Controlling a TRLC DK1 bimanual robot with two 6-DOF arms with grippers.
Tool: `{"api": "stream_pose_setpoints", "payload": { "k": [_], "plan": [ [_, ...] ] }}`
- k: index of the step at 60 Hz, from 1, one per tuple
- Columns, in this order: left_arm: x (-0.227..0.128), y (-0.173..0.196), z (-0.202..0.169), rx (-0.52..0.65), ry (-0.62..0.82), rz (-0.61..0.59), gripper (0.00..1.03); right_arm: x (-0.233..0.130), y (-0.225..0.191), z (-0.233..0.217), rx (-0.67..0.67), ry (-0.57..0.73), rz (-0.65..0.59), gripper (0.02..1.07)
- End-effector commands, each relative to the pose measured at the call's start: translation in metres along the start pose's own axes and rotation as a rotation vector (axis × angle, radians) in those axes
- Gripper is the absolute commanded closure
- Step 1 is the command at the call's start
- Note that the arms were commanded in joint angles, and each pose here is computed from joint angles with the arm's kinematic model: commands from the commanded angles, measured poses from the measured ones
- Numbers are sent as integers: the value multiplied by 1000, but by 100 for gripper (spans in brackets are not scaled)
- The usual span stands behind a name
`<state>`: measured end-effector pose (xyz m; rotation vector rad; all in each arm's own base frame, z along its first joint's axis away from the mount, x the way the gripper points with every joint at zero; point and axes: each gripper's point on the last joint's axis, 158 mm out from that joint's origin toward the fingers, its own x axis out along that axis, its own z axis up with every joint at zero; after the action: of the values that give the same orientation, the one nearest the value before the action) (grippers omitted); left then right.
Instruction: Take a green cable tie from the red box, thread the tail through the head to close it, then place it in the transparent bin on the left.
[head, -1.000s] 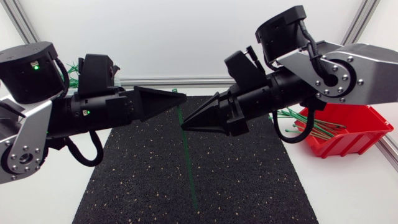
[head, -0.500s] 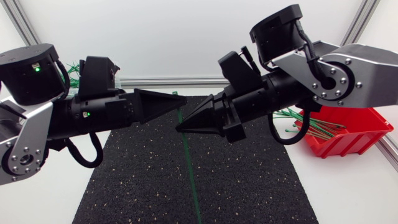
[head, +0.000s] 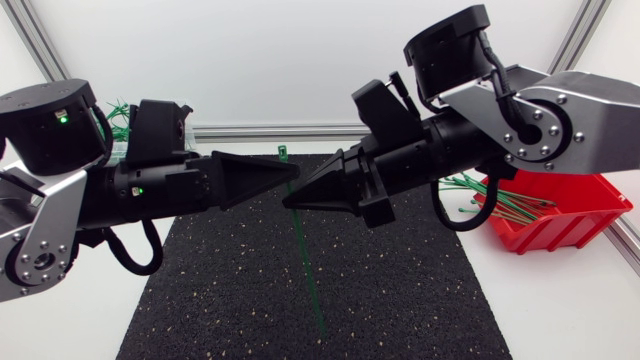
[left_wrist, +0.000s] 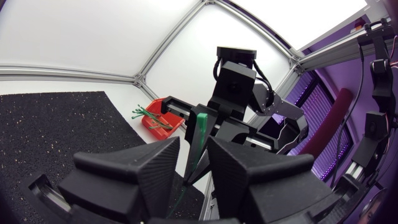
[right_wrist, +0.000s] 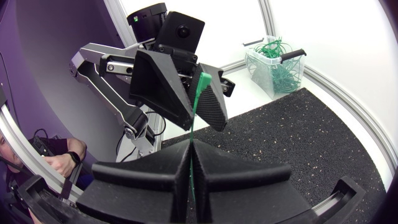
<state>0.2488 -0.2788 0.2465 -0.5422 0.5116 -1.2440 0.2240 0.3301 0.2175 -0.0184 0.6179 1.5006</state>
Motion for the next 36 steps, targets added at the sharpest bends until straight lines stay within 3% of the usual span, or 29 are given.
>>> {"api": "stream_pose_setpoints", "payload": {
  "k": [1, 29, 36],
  "plan": [
    [-5, -1, -3, -10, -2, -7, 49, -3, -1, -4, -4, -8, -10, 102],
    [-9, 0, 0, -14, -6, -13, 50, -1, -18, -8, 30, -9, -30, 102],
    [-7, -2, 0, -15, 2, -23, 62, 2, -19, -11, 36, -2, -26, 102]
  ]
}}
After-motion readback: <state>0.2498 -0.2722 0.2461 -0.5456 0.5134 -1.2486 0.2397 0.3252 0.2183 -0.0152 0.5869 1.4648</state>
